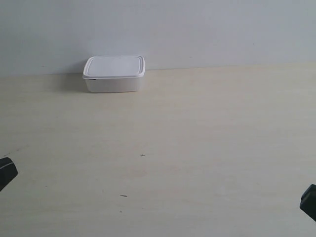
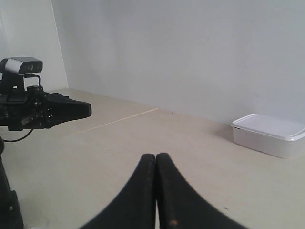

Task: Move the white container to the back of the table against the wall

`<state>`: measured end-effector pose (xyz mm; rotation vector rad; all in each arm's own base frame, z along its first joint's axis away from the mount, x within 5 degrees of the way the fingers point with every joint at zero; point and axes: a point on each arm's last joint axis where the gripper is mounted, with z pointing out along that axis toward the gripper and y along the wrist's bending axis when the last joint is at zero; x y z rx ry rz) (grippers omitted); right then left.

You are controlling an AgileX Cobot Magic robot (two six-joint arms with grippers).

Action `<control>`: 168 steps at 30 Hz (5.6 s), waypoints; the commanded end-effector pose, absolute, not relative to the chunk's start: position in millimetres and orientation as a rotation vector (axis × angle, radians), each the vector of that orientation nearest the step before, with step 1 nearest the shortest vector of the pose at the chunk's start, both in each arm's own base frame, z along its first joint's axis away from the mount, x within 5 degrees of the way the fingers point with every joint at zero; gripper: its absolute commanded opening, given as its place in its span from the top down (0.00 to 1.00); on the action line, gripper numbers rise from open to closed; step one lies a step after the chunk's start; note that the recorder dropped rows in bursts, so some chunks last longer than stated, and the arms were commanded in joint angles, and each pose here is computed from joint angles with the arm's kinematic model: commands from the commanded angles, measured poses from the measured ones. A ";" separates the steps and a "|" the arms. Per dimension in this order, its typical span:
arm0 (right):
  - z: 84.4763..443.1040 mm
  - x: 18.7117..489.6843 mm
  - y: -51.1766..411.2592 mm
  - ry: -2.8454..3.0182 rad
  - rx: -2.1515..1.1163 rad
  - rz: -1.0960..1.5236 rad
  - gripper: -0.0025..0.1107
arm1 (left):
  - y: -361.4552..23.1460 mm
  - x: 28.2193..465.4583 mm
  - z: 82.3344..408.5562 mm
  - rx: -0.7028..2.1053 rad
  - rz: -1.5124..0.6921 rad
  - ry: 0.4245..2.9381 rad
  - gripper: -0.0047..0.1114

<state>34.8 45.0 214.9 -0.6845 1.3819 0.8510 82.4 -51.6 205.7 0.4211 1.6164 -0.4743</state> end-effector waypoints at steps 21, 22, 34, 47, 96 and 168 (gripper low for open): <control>213.5 47.7 30.7 1.444 -0.435 0.586 0.98 | -31.8 50.7 234.7 0.313 -0.456 1.246 0.96; 213.5 48.5 29.3 1.448 -0.414 0.564 0.98 | -30.4 49.5 235.6 0.301 -0.445 1.233 0.96; 213.5 55.4 11.9 1.478 -0.167 0.296 0.98 | -16.6 47.5 239.1 0.149 -0.237 1.184 0.96; 213.5 56.6 -1.6 1.482 0.010 0.103 0.98 | -2.2 50.3 239.1 -0.022 0.022 1.189 0.96; 212.1 53.7 17.5 1.499 -0.117 0.282 0.98 | -1.2 50.3 239.1 -0.034 0.040 1.189 0.96; 187.8 54.9 0.4 1.754 -0.193 -0.078 0.98 | -1.2 50.3 239.1 -0.034 0.040 1.189 0.96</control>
